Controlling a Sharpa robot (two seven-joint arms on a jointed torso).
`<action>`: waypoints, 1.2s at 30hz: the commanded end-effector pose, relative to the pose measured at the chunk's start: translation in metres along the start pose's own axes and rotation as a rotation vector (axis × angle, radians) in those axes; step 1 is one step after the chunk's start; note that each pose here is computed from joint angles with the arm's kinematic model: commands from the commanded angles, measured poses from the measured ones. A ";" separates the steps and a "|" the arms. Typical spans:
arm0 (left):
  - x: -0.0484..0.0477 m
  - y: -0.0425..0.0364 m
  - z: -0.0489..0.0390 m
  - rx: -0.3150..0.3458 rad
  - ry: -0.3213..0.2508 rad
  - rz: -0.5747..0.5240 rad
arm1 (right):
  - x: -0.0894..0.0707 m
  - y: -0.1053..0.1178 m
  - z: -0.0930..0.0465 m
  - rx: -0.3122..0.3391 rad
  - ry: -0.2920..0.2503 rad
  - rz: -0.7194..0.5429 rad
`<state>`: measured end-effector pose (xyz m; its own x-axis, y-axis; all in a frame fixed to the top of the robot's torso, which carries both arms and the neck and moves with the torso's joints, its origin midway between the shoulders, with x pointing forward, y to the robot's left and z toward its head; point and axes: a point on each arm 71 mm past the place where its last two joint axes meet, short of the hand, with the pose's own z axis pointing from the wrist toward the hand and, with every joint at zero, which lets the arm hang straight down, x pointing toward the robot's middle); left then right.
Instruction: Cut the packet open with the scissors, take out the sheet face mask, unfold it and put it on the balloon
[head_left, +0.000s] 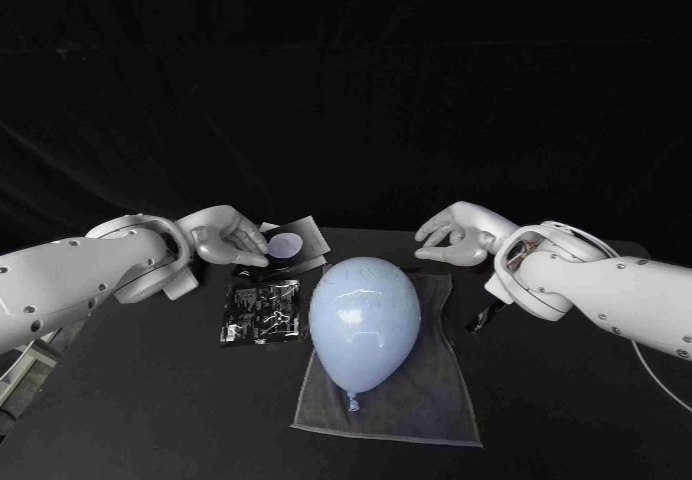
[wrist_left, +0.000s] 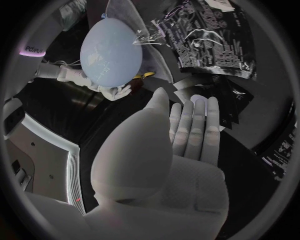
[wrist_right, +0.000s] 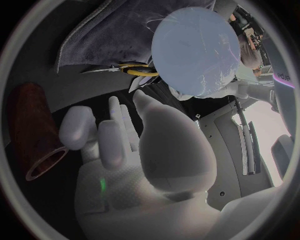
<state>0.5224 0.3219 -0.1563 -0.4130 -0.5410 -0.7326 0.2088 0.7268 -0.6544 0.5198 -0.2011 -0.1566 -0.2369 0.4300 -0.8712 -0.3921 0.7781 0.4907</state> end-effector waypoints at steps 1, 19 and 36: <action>-0.0056 -0.0109 -0.0022 0.108 -0.089 -0.267 | 0.004 0.002 0.005 0.007 0.029 -0.122; -0.0163 -0.0258 -0.0082 0.239 -0.219 -0.618 | 0.034 0.034 0.030 -0.174 0.122 -0.415; -0.0138 -0.0306 -0.0036 0.251 -0.222 -0.646 | 0.055 0.032 0.038 -0.180 0.186 -0.492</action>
<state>0.5182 0.3100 -0.1283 -0.3441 -0.9156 -0.2079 0.1765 0.1543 -0.9721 0.5285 -0.1369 -0.1862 -0.1388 -0.0225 -0.9901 -0.6210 0.7807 0.0693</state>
